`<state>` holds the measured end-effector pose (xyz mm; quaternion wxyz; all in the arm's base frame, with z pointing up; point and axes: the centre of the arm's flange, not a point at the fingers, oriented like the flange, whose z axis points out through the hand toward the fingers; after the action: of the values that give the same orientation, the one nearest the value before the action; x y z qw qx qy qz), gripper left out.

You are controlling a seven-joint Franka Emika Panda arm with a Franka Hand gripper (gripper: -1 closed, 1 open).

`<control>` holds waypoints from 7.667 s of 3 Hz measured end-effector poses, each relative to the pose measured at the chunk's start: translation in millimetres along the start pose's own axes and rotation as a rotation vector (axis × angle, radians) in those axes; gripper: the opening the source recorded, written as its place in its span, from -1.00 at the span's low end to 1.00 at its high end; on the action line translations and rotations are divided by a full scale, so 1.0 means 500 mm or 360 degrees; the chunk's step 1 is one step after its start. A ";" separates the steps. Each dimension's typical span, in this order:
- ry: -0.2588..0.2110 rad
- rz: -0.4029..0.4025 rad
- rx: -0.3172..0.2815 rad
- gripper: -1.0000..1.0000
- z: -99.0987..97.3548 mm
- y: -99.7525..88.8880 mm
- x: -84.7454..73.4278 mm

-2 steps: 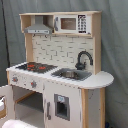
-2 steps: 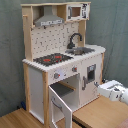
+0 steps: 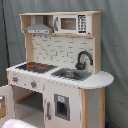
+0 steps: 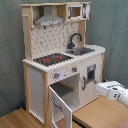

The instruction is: Play with the kitchen

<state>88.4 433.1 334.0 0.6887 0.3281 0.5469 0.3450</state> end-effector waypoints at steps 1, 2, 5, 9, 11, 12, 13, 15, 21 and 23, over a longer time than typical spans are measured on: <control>-0.0086 0.0027 0.0017 1.00 -0.008 0.038 -0.005; -0.0180 0.0053 0.0053 1.00 -0.011 0.073 -0.020; -0.0590 0.0346 0.0309 1.00 0.078 0.169 -0.157; -0.0802 0.0977 0.0731 1.00 0.322 0.254 -0.325; -0.0798 0.1240 0.0865 1.00 0.406 0.302 -0.339; -0.0793 0.1372 0.0924 1.00 0.455 0.331 -0.351; -0.0790 0.1501 0.0984 1.00 0.507 0.356 -0.363; -0.0811 0.1746 0.1109 1.00 0.610 0.371 -0.391; -0.1287 0.2656 0.1660 1.00 0.853 0.149 -0.425; -0.1565 0.2570 0.1939 1.00 0.892 0.041 -0.473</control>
<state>484.3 213.8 558.9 0.1292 0.9683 -0.0794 0.1984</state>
